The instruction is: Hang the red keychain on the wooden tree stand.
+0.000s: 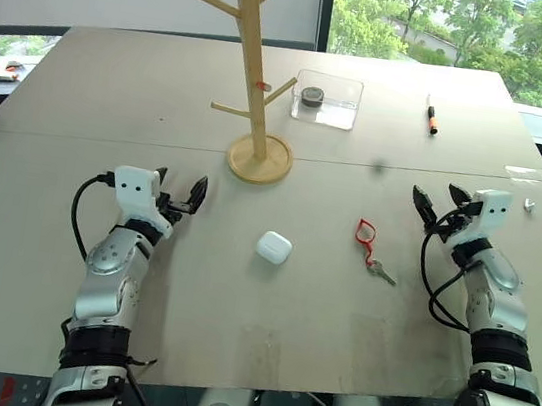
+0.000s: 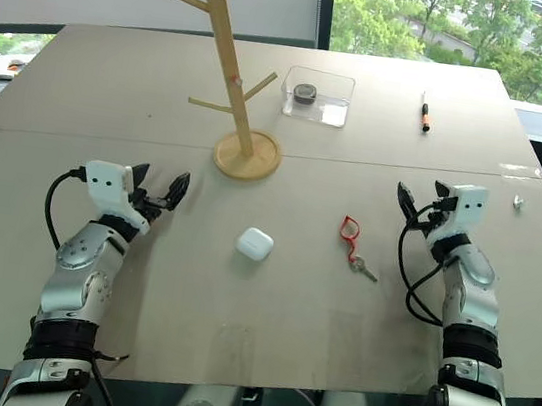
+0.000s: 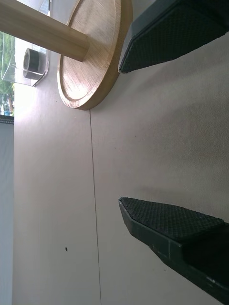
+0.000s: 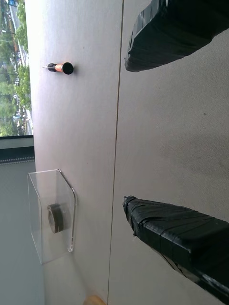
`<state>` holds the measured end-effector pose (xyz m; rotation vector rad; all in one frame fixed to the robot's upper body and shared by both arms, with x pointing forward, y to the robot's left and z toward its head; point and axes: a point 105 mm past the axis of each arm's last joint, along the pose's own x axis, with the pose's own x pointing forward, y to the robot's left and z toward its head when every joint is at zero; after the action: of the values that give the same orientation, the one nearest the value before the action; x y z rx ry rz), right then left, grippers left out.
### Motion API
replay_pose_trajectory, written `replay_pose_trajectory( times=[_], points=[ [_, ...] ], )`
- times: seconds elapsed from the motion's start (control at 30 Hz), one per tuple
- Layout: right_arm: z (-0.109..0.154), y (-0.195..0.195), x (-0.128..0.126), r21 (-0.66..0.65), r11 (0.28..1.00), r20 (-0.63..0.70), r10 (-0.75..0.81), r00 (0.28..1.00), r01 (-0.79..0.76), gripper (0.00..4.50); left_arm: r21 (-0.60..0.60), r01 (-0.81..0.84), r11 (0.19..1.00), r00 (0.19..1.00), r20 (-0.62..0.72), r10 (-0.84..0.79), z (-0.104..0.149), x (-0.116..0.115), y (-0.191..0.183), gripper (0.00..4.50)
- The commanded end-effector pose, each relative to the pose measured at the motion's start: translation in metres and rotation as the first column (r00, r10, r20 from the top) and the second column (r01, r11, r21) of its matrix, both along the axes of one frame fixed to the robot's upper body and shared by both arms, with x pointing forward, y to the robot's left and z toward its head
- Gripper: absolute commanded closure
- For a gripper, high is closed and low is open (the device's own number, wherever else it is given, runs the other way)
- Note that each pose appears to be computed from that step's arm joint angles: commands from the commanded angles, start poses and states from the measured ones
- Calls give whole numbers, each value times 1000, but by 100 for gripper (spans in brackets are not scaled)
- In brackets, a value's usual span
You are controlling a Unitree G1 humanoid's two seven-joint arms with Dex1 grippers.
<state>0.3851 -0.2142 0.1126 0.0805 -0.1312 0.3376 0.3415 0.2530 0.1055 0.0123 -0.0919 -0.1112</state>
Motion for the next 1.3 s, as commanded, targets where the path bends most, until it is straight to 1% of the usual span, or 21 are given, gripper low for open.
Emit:
replay_pose_trajectory(
  times=[0.03, 0.73, 0.83, 0.87, 0.9, 0.93, 0.97, 1.0, 1.1, 1.17, 1.23, 1.3],
  points=[
    [14, 0, 3, 0, 1000, 44, 0, 999, 0, 0, 13, 0, 1000, 999, 48, 0, 11, -3, -1, 19],
    [14, -8, 0, -10, 1000, 39, -1, 999, 2, 0, 17, 38, 999, 998, 53, -39, 10, -4, -8, 19],
    [16, -3, -6, -39, 998, 57, 57, 997, -55, 0, 17, 49, 999, 997, 53, -50, 10, -3, -11, 19],
    [18, 3, -13, -55, 990, 73, 132, 989, -129, 0, 15, 60, 998, 997, 52, -61, 10, -2, -15, 19],
    [18, 12, -29, -103, 960, 72, 267, 961, -259, 0, 15, 83, 996, 995, 54, -84, 11, -1, -21, 19],
    [16, 21, -49, -156, 903, 50, 412, 910, -400, 0, 16, 109, 994, 992, 55, -109, 12, 0, -27, 19],
    [11, 25, -71, -229, 823, 7, 536, 844, -520, 0, 17, 137, 990, 989, 57, -138, 13, 1, -34, 19],
    [6, 27, -89, -286, 744, -40, 620, 783, -604, 0, 18, 158, 987, 986, 58, -159, 14, 2, -40, 19],
    [-7, 24, -119, -380, 570, -173, 730, 661, -728, 0, 18, 192, 981, 979, 61, -193, 15, 3, -48, 19],
    [-10, 22, -128, -407, 509, -207, 757, 619, -758, 0, 19, 217, 976, 974, 67, -217, 16, 2, -54, 19],
    [-10, 22, -132, -425, 478, -204, 777, 596, -769, 0, 12, 268, 963, 960, 79, -269, 21, 1, -64, 19],
    [-9, 22, -131, -443, 468, -198, 781, 592, -765, 0, 44, 403, 914, 913, 54, -405, 24, -8, -82, 19]
  ],
)
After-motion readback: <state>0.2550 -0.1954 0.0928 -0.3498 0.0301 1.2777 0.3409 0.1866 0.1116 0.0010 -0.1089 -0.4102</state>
